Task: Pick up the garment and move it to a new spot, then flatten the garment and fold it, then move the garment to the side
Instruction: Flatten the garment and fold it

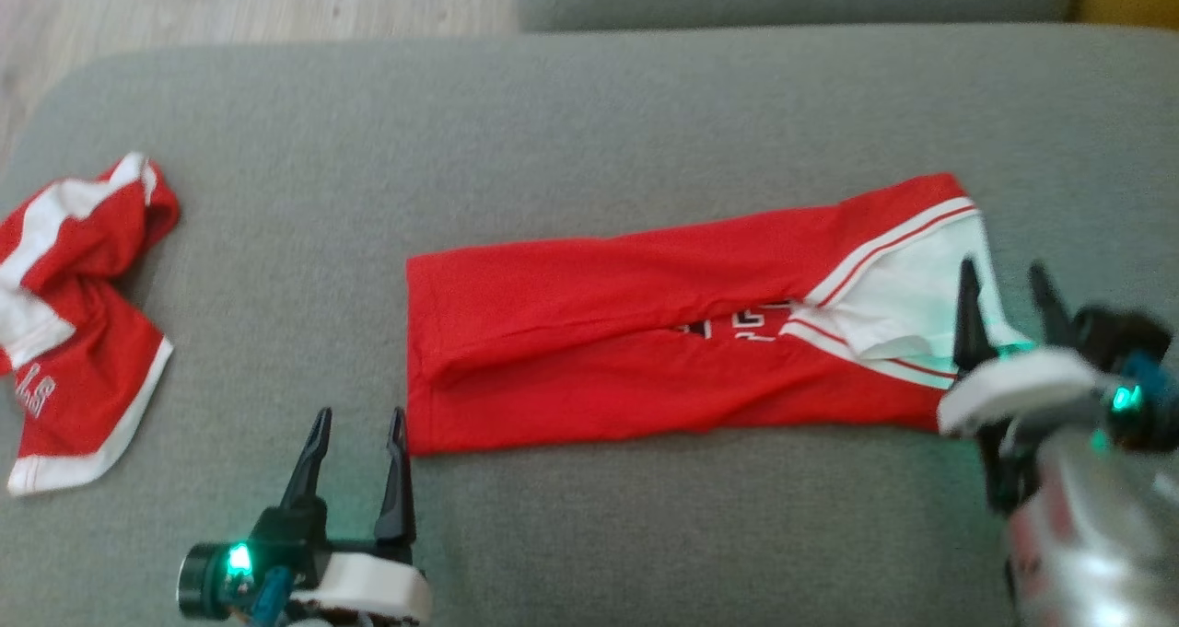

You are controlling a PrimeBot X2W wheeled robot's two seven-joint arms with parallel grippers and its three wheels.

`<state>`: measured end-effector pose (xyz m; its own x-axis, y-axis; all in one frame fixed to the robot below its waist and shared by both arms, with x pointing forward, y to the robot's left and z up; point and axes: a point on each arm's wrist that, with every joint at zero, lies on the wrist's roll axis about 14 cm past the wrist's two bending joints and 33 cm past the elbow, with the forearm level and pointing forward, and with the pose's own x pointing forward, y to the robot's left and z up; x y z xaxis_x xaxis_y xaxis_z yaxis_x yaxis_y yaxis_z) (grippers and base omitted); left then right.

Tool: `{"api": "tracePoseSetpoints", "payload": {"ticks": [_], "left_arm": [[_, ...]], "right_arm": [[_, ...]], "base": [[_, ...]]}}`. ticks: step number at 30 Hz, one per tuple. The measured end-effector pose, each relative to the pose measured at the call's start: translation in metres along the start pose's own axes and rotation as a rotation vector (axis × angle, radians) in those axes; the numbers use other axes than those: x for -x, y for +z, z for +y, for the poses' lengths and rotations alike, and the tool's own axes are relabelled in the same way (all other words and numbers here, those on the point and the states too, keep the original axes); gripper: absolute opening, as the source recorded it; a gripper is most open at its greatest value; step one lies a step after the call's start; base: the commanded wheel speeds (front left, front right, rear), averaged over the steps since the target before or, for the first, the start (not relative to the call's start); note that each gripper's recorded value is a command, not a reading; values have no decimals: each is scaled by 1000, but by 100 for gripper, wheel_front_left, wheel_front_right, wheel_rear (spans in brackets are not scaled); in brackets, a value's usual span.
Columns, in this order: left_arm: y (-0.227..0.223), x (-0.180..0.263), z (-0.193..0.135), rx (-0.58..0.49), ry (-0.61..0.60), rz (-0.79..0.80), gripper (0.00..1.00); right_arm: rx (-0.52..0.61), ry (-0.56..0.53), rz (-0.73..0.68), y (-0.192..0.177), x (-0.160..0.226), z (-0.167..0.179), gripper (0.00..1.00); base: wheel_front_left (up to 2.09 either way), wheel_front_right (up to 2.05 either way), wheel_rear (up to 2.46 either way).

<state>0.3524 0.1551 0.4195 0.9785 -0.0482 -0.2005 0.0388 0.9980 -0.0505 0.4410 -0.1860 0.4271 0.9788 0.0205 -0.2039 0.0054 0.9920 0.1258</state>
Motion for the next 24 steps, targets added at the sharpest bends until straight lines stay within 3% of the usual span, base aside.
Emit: {"api": "tracePoseSetpoints", "payload": {"ticks": [4, 9, 17, 18, 19, 20, 24], "left_arm": [[-9, -6, 0, 2, -5, 33, 100], [-23, -2, 5, 16, 14, 77, 100], [-21, -5, 8, 15, 22, 73, 100], [-21, -5, 7, 15, 18, 72, 100], [-21, -6, 6, 14, 15, 72, 100], [-21, -6, 5, 14, 11, 71, 100], [-19, -9, 0, 14, -7, 66, 100]], "right_arm": [[22, -25, 62, -6, -28, -9, 100], [-6, -74, 270, -63, -22, -23, 100], [-80, -43, 303, -72, -26, -4, 100], [-88, -38, 304, -72, -25, -2, 75], [-95, -34, 304, -72, -24, -1, 19], [-101, -31, 304, -72, -23, 1, 0], [-128, -36, 286, -69, -21, -1, 0]], "base": [[0, 0, 0], [0, 0, 0], [0, 0, 0], [0, 0, 0], [0, 0, 0], [0, 0, 0], [0, 0, 0]]}}
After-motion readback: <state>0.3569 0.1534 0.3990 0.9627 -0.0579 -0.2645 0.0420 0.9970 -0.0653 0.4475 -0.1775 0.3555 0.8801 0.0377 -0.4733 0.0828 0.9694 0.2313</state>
